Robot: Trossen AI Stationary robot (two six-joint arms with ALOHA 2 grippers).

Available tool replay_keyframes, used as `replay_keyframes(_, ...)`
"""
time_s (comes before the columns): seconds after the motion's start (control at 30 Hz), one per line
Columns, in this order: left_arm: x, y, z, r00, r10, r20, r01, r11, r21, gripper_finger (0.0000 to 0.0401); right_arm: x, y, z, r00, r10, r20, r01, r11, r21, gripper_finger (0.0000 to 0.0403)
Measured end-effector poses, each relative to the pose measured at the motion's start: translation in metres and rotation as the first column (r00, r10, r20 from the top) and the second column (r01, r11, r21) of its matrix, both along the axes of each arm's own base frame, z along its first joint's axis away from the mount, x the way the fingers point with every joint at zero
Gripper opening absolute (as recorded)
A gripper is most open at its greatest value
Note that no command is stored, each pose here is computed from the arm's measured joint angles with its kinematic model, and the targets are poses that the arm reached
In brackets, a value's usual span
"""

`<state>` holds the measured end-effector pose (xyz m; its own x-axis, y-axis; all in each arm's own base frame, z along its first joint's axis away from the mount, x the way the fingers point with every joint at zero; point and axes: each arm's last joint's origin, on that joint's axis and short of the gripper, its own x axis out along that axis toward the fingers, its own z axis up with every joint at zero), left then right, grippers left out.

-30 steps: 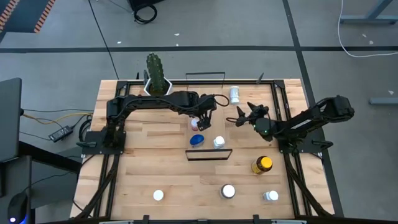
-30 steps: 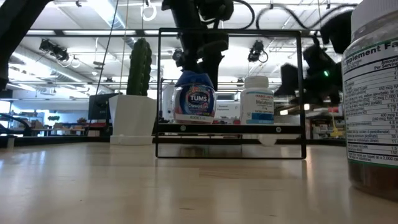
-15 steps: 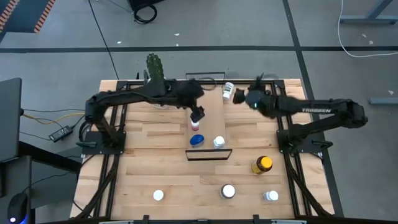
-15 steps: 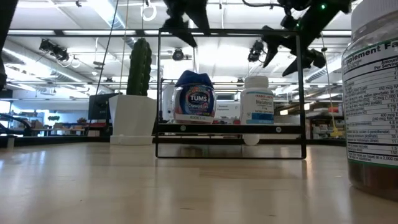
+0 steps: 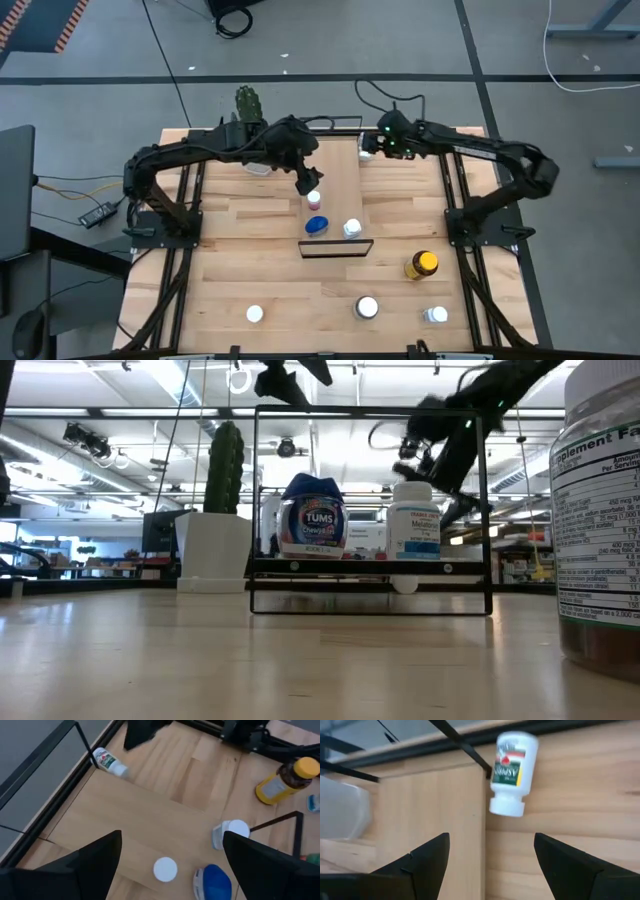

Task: Pick and place medicine bottles onto shelf by color
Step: Put the white medicine bottle on the shelf

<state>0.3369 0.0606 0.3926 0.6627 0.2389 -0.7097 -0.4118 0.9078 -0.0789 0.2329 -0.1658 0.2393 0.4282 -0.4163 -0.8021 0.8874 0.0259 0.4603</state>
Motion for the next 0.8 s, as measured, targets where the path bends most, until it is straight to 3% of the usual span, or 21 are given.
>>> replay_keyframes(0.17,-0.004,-0.002,0.003,1.0,-0.004,-0.006,0.004,1.0,-0.001,0.0352,0.012,-0.017,-0.027,1.0,0.021,-0.002,-0.021,0.998,0.059,0.0296)
replay_keyframes(0.4,-0.016,-0.001,0.003,0.997,-0.01,-0.077,0.01,1.0,0.002,0.0352,0.009,-0.033,-0.046,0.998,-0.015,-0.055,0.02,0.996,0.085,0.0296)
replay_keyframes(0.8,-0.019,0.011,0.002,0.992,0.113,-0.061,-0.116,0.992,-0.055,0.0352,0.014,-0.047,-0.065,0.998,0.017,-0.054,-0.012,0.996,0.089,0.0296)
